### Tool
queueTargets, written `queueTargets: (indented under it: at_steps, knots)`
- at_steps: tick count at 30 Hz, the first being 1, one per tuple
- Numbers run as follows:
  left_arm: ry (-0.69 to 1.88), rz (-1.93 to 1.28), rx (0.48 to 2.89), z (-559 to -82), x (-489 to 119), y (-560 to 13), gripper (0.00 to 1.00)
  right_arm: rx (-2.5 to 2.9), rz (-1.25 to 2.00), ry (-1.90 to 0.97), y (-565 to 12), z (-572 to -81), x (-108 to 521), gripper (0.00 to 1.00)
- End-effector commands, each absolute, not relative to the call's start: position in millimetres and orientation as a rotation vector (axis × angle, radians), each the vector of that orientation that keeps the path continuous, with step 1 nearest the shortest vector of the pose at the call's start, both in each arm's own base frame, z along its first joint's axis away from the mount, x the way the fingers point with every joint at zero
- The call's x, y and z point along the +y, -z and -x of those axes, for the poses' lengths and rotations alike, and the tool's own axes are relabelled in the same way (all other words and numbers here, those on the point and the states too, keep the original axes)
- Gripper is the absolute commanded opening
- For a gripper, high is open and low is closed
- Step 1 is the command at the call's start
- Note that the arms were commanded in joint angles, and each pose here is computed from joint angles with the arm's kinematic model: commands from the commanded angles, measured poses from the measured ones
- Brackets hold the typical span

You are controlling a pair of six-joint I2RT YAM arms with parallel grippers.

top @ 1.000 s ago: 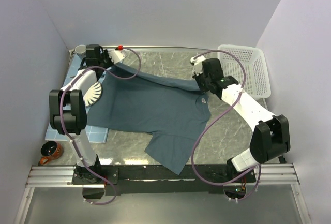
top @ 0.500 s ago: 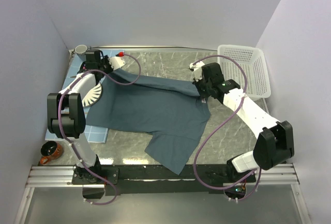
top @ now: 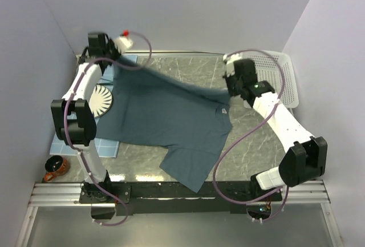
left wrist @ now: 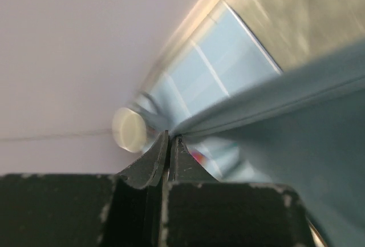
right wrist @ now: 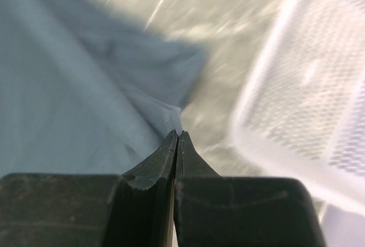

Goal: Roll the t-shirts
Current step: Flatten out the T-shirt at the center of the board.

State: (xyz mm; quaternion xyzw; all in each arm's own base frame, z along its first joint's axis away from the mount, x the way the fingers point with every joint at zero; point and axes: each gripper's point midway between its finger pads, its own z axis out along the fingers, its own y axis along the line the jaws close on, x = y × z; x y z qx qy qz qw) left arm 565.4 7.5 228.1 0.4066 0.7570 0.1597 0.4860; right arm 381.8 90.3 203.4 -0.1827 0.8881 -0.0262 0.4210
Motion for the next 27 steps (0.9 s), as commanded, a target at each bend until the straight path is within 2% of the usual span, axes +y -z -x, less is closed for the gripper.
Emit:
queueTargets:
  at_steps: [1,7,13,17,27]
  knots:
    - [-0.346,-0.830,1.753,-578.9,-9.3,-307.9,0.01,1.948,0.196,0.202,-306.6,-432.2,55.1,0.00]
    - [-0.435,-0.805,1.604,-565.3,-28.2,-359.0,0.01,1.774,0.110,0.279,-378.0,-452.9,32.7,0.00]
    - [-0.502,-0.721,1.493,-541.6,-27.4,-412.3,0.01,1.625,0.131,0.354,-433.4,-446.1,22.4,0.00]
    - [-0.497,-0.629,1.427,-521.5,-24.0,-452.3,0.01,1.513,0.108,0.406,-479.7,-429.0,9.5,0.00]
    - [-0.438,-0.427,1.346,-445.5,-12.7,-538.8,0.11,1.209,0.015,0.447,-604.6,-376.3,-11.8,0.00]
